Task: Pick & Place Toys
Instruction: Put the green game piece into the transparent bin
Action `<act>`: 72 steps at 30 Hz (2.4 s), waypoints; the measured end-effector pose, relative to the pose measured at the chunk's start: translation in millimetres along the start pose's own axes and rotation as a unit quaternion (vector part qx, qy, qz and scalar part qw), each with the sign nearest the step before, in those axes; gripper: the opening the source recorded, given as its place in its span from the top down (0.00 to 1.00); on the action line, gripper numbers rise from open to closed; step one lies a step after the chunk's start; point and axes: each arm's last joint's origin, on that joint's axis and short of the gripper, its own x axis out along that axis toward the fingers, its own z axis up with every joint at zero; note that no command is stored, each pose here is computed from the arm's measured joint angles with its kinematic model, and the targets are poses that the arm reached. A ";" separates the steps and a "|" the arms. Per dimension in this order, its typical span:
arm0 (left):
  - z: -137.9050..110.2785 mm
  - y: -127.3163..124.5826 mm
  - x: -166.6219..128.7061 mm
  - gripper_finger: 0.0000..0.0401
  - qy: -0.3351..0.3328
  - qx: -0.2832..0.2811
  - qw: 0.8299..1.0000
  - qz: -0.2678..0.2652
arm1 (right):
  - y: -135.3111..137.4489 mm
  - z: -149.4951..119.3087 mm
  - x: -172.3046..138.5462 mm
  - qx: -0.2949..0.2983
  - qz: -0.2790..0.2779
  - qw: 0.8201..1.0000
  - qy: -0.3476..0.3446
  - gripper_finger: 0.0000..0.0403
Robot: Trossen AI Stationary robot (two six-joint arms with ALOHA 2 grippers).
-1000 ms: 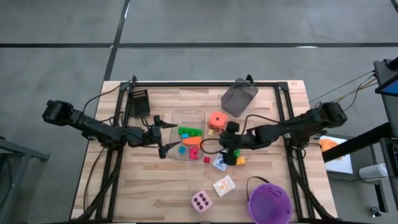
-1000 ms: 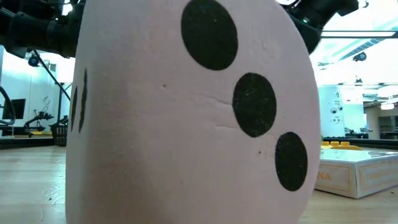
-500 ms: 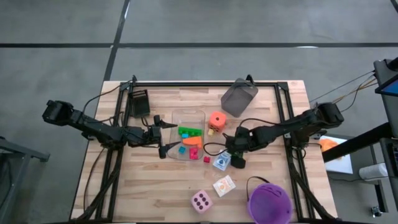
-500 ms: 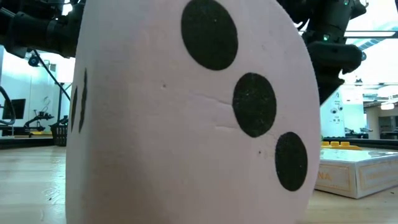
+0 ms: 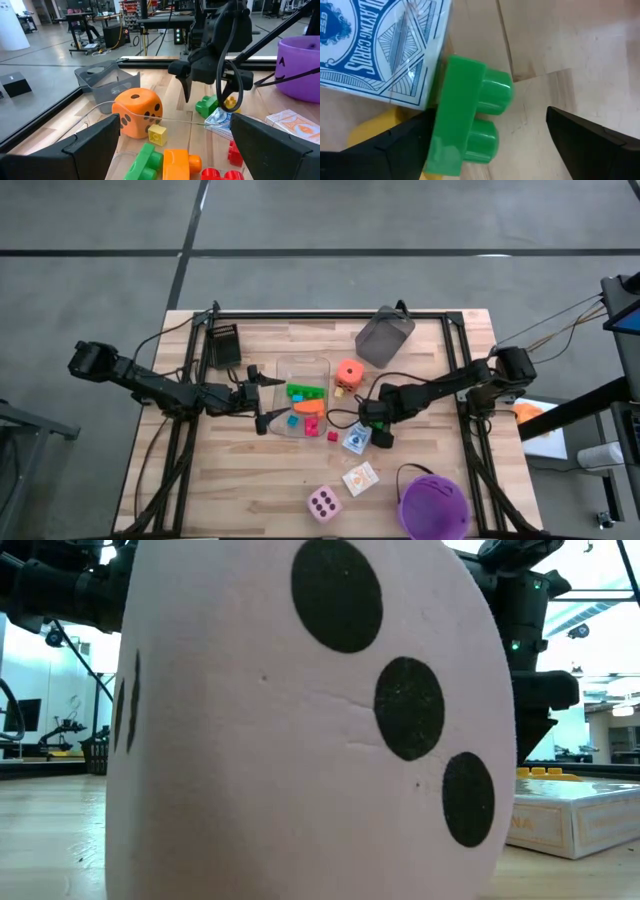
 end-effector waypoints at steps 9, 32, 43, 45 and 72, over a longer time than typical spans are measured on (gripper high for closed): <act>0.0 0.0 0.0 0.06 0.000 0.002 1.000 0.000 | 0.1 0.1 0.5 -0.002 0.000 1.000 0.000 0.46; -0.5 0.0 0.0 0.06 0.002 0.002 1.000 0.000 | -3.5 17.6 -54.8 -0.046 -0.025 0.988 -0.142 0.95; -0.9 0.0 -0.1 0.06 0.003 0.001 1.000 0.000 | 14.2 62.0 -74.1 -0.102 0.032 0.913 -0.394 0.96; -1.1 0.0 -0.1 0.06 0.003 0.001 1.000 0.000 | 16.8 69.8 -74.5 -0.110 0.039 0.895 -0.431 0.96; -1.1 0.0 -0.1 0.06 0.003 0.003 1.000 0.000 | 6.4 98.2 -15.0 -0.083 0.044 0.905 -0.415 0.92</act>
